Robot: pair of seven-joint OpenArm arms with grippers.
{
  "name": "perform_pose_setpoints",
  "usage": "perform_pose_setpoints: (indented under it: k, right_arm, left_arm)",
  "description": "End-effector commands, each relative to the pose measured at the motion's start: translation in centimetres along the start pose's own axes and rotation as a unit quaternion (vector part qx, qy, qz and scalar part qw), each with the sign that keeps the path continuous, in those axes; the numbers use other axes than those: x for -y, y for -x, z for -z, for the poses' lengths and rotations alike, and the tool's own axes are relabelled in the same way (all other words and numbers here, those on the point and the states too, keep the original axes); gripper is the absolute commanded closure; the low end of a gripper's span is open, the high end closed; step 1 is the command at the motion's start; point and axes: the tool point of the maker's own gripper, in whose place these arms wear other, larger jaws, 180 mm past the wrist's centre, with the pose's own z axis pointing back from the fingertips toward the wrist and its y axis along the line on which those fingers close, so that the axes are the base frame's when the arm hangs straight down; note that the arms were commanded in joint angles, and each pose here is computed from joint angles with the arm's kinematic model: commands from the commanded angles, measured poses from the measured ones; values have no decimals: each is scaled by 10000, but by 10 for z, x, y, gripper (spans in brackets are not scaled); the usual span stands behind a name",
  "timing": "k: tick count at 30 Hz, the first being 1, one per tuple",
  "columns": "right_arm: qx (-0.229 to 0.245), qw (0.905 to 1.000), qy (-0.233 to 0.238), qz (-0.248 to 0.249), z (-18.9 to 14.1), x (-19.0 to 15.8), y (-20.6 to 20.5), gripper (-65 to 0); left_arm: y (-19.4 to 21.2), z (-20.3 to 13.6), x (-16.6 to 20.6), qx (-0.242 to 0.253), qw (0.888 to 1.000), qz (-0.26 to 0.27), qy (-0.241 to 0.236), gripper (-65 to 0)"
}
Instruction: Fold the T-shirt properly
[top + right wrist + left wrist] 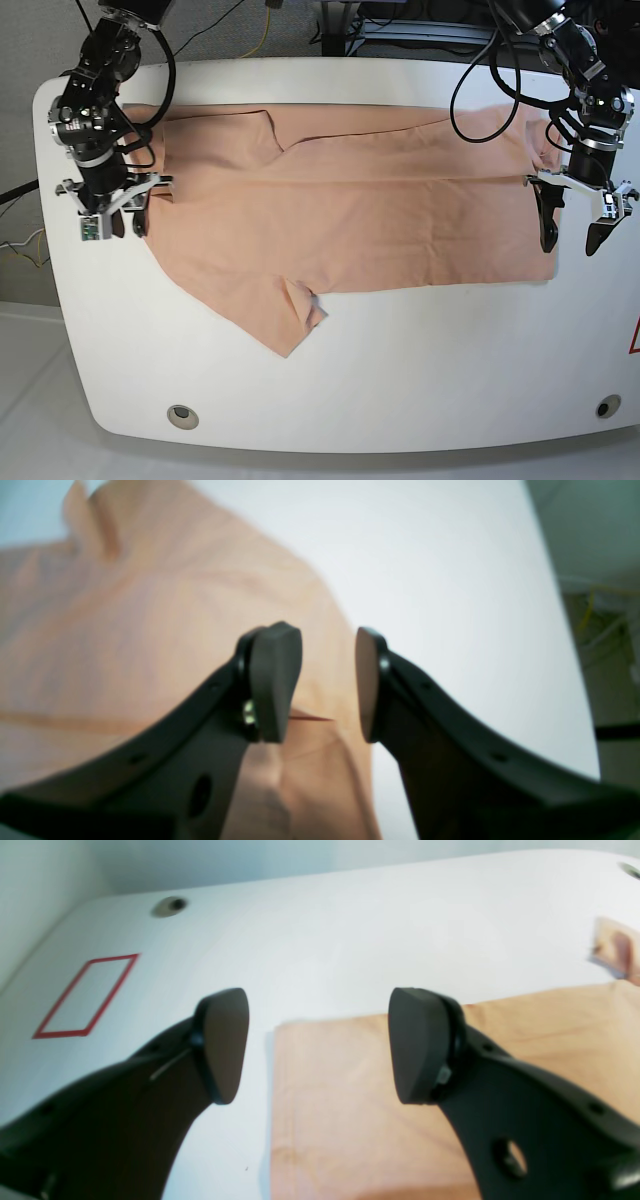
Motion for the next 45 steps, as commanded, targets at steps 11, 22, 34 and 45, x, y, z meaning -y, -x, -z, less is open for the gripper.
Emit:
perform_pose_setpoints:
  k: [11,22,34,45]
  right_arm:
    - [142,9991,265,-310,7,-11,-14,-215]
    - [186,9990,259,-302,7,-11,-17,-215]
    - [186,9991,249,-299,8,-12,-17,-215]
    - [186,9991,249,-299,8,-12,-17,-215]
  left_arm:
    - [9,4,-7,17,9998,-205,-31,-411]
    - [11,4,-7,8,9997,-237,-45,-411]
    - [13,-2,-19,-16,9995,-242,-221,-411]
    - [14,-4,-26,-24,9992,-255,-305,-411]
